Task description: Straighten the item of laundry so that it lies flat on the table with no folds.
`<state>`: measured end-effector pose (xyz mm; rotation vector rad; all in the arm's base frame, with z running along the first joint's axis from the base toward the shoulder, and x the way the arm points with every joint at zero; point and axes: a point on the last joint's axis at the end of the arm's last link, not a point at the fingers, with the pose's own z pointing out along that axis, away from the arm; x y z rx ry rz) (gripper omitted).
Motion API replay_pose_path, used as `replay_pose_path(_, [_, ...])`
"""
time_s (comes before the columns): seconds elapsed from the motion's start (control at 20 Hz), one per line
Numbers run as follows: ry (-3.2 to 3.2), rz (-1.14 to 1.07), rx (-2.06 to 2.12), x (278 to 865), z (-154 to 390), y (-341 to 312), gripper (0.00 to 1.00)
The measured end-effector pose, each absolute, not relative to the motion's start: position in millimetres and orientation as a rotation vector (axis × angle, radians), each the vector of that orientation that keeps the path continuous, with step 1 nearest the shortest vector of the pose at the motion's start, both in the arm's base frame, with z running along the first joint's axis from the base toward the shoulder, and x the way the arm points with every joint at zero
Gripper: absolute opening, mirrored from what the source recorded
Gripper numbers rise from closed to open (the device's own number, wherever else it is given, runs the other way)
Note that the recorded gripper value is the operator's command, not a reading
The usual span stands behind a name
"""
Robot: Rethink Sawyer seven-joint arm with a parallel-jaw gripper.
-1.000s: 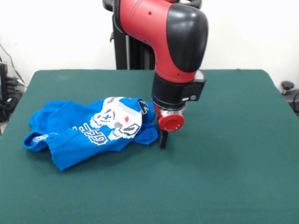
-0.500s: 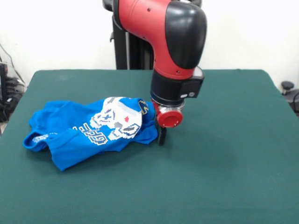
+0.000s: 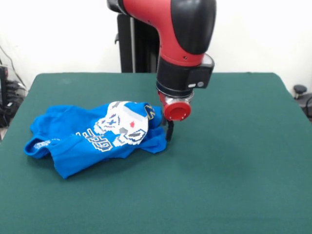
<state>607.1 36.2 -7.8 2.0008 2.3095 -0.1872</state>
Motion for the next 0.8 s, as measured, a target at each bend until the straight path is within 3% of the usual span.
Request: replay_pose_path(0.8, [2.314, -0.220, 2.010, 598.3, -22.7, 31.7, 1.00])
